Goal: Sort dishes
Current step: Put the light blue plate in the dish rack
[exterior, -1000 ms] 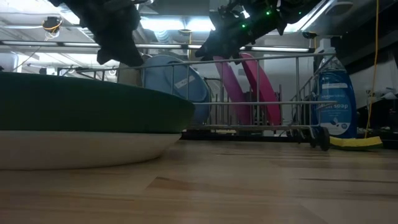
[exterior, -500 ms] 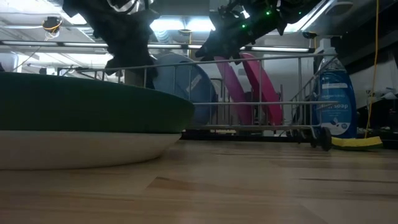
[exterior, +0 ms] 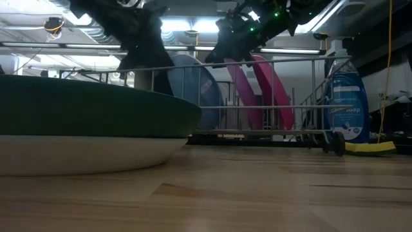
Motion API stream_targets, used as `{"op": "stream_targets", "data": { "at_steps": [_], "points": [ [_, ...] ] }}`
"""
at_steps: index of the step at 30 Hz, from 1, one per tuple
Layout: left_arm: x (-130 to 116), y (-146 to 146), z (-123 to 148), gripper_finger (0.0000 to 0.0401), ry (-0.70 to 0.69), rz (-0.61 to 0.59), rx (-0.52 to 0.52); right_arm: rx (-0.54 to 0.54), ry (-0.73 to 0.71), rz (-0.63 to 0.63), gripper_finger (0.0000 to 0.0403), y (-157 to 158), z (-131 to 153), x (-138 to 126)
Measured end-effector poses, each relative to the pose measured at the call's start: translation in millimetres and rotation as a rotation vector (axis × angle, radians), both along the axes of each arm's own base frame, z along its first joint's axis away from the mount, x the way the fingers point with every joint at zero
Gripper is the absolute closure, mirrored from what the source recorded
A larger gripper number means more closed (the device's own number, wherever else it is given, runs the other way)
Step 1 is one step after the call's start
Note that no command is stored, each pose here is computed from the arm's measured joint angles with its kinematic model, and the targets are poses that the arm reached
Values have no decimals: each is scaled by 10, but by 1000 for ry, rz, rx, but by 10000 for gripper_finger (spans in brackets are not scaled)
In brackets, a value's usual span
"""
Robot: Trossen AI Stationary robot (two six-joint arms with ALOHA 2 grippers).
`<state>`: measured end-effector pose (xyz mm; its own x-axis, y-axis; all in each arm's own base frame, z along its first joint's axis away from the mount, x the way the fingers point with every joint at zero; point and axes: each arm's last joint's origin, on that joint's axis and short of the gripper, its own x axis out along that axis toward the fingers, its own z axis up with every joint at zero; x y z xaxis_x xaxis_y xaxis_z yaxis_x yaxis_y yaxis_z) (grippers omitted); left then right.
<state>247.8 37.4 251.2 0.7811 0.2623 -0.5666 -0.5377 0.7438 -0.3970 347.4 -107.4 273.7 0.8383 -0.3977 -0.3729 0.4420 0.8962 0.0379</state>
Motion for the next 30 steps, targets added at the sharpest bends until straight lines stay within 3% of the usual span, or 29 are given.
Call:
{"op": "stream_targets", "data": {
  "at_steps": [11,18,30],
  "points": [
    [61,14,111,340,-128,14,30,4,6,4,217,4,-6,-1],
    [59,14,109,336,-109,-6,81,4,6,4,217,4,-7,-1],
    [61,19,116,242,-67,-81,224,4,6,5,217,5,-7,-1]
  ]
}}
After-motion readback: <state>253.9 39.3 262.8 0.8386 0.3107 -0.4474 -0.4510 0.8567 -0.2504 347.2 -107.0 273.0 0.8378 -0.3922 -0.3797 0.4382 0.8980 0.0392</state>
